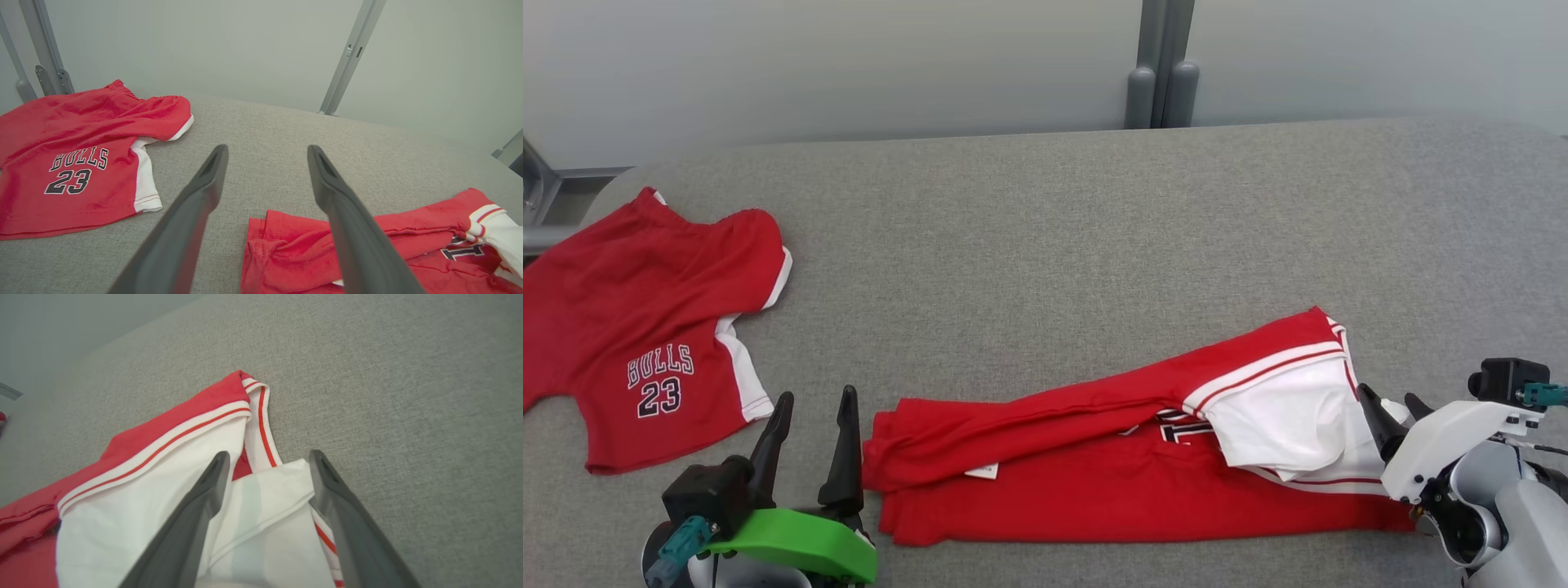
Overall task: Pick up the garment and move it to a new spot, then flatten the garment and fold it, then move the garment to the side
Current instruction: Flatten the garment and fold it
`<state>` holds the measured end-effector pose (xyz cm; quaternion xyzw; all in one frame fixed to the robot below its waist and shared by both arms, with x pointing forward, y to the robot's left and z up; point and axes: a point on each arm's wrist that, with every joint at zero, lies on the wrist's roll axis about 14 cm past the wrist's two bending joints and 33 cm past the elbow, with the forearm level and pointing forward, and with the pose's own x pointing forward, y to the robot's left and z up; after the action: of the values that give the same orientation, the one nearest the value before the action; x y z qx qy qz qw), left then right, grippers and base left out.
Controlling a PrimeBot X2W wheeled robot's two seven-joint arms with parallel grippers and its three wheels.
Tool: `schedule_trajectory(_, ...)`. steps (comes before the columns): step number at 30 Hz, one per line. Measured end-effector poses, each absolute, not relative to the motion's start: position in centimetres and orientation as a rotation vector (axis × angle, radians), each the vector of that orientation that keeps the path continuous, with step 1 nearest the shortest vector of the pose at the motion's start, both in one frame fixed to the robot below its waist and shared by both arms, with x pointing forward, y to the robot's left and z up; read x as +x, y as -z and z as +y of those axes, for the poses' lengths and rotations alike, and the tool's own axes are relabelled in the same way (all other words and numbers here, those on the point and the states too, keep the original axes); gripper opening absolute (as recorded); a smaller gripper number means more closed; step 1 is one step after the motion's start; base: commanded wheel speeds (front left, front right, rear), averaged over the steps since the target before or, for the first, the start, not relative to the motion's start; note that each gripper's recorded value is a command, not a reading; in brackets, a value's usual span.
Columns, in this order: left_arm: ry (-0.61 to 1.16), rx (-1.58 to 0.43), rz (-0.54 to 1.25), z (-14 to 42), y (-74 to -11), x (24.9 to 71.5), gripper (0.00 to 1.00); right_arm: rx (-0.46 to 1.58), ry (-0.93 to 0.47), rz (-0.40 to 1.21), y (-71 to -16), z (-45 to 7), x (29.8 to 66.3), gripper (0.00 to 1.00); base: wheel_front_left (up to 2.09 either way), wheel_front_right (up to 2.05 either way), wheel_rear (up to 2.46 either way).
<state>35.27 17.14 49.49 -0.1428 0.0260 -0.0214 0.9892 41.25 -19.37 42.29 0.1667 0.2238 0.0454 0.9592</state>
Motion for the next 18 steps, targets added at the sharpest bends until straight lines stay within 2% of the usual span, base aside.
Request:
schedule_trajectory(9,0.02,-0.283,0.062,17.9,-49.2,35.1,1.0,0.363,-0.072,0.596,-40.0,-19.5,41.8,1.0,0.0,0.0,0.0)
schedule_trajectory(13,0.014,-0.282,0.062,18.1,-49.2,35.0,1.0,0.4,-0.06,0.623,-39.5,-19.2,41.9,1.0,0.0,0.0,0.0)
schedule_trajectory(18,0.005,-0.279,0.063,18.4,-49.2,34.8,1.0,0.467,-0.108,0.622,-40.0,-16.8,42.3,1.0,0.0,0.0,0.0)
